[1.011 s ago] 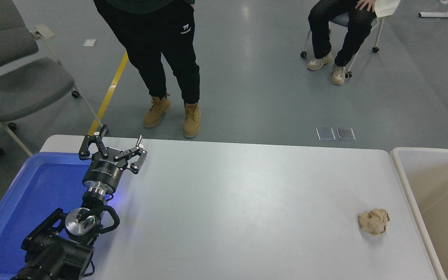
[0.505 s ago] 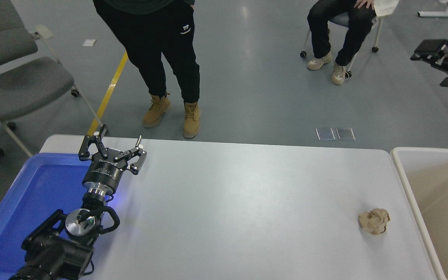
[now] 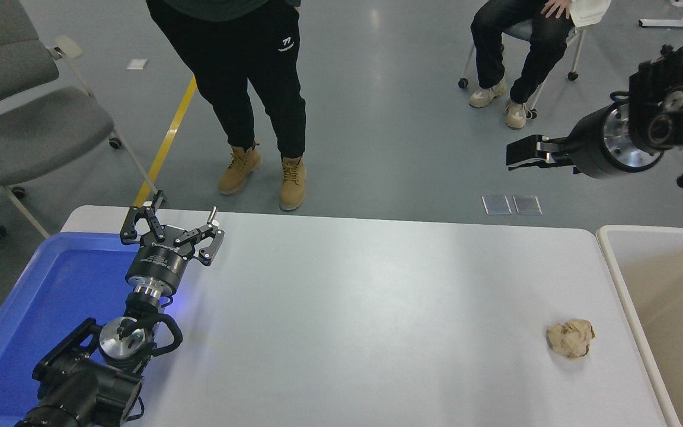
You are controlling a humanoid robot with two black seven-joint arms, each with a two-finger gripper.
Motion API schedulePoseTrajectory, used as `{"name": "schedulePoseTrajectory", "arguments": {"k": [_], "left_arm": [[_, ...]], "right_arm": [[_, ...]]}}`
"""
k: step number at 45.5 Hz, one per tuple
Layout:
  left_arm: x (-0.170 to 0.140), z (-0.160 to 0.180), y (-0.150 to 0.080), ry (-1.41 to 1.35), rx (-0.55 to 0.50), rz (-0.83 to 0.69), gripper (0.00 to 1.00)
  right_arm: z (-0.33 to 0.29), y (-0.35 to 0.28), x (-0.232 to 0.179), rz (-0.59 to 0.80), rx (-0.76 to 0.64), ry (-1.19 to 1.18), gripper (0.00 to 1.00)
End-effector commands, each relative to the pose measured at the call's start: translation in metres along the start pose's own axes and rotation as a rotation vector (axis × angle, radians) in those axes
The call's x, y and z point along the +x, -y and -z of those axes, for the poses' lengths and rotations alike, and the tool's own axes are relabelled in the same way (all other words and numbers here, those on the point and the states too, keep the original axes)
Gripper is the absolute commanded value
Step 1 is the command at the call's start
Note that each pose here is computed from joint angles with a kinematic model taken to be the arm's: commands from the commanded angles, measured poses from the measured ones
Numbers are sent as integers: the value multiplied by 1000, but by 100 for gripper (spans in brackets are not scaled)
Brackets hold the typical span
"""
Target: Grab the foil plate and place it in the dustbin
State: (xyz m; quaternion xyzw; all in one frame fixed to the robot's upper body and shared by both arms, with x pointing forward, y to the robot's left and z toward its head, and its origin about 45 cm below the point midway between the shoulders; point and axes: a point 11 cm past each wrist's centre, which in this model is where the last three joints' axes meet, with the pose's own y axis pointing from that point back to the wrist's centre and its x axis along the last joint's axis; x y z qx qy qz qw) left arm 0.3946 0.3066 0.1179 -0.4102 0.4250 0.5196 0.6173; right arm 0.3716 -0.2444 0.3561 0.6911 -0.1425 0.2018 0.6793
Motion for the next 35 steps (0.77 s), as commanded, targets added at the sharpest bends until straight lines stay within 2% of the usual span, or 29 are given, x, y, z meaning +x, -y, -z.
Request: {"name": "schedulePoseTrajectory", "arguments": {"k": [1,16,35], "left_arm": [[0,0,0,-1,-1,0,99],[0,0,0,0,0,1,99],[0,0,0,1,0,0,99]], "right_arm": [[28,-5,-37,205,0,-105,100],[23,-17,-58,414,-11,-103,100],[33,-36,-53,449,22,-57,100]]}}
